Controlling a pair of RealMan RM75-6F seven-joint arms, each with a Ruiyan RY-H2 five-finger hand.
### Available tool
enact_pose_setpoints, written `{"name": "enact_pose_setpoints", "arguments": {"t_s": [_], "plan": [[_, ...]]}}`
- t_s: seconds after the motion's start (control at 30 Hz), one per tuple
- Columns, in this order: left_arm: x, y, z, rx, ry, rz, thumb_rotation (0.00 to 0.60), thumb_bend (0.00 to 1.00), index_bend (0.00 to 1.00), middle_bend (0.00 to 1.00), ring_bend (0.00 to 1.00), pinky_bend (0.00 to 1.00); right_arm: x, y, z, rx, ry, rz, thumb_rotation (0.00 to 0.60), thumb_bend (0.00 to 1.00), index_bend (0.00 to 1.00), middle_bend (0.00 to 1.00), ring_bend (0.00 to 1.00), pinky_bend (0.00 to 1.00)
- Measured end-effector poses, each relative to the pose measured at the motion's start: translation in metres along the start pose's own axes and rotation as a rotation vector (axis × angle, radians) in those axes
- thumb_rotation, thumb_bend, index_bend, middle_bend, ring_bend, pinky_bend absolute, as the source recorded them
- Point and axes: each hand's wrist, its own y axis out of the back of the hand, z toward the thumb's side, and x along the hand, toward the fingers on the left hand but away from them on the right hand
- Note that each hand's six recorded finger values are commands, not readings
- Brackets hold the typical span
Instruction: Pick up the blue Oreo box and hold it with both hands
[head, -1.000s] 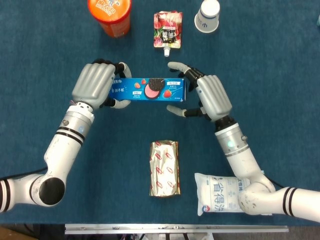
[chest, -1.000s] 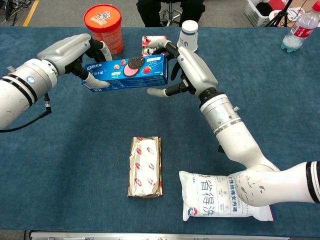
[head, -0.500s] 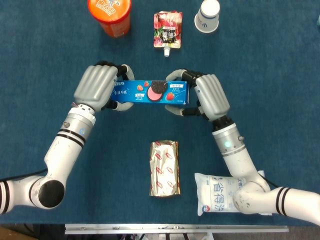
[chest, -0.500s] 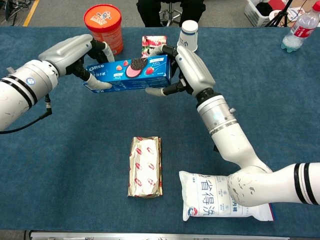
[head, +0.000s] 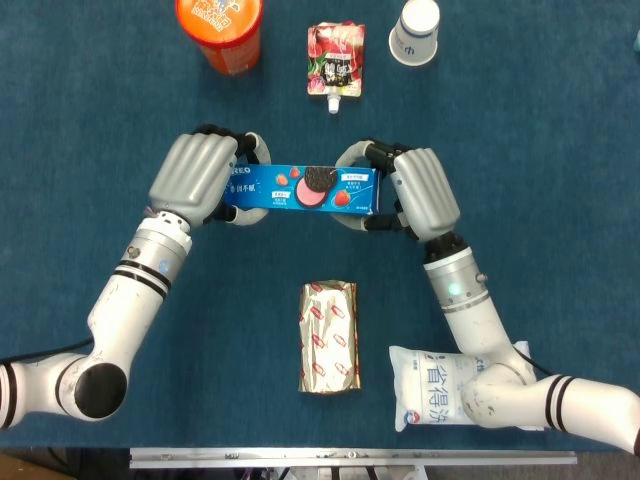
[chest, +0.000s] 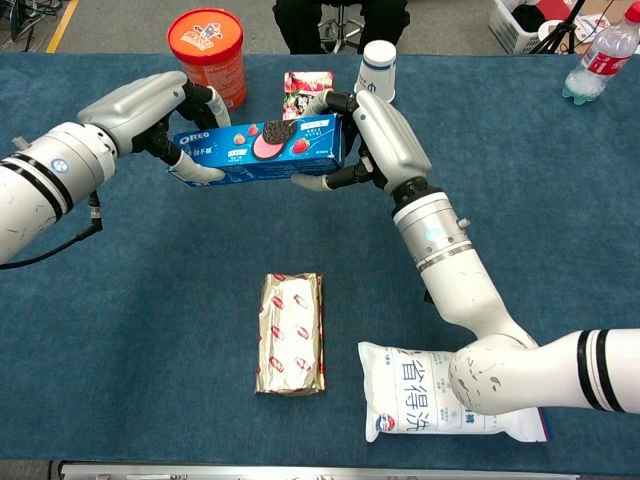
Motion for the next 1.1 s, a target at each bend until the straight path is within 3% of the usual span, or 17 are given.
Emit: {"name": "enact_pose_setpoints", "arguments": {"t_s": [0.4,0.8,1.1], "plan": [[-0.003,0.000,0.001,0.002,-0.021,-0.008,0.600,0.18,0.51,0.53,0.34,0.25,0.000,0.002,-0.001,-0.002,-0.001,-0.016,0.600,0.18,0.64,0.68,0.72,0.62],[-0.003,0.001,-0.004,0.005,-0.010,-0.005,0.600,0.18,0.37,0.25,0.33,0.25,0.000,0.003,-0.002,-0.002,-0.004,-0.021,0.600,0.19,0.64,0.69,0.73,0.62],[-0.004,0.003,-0.009,0.003,0.010,-0.014,0.600,0.12,0.29,0.14,0.21,0.25,0.001,0.004,-0.003,0.000,-0.006,-0.025,0.600,0.20,0.65,0.69,0.73,0.62]]}}
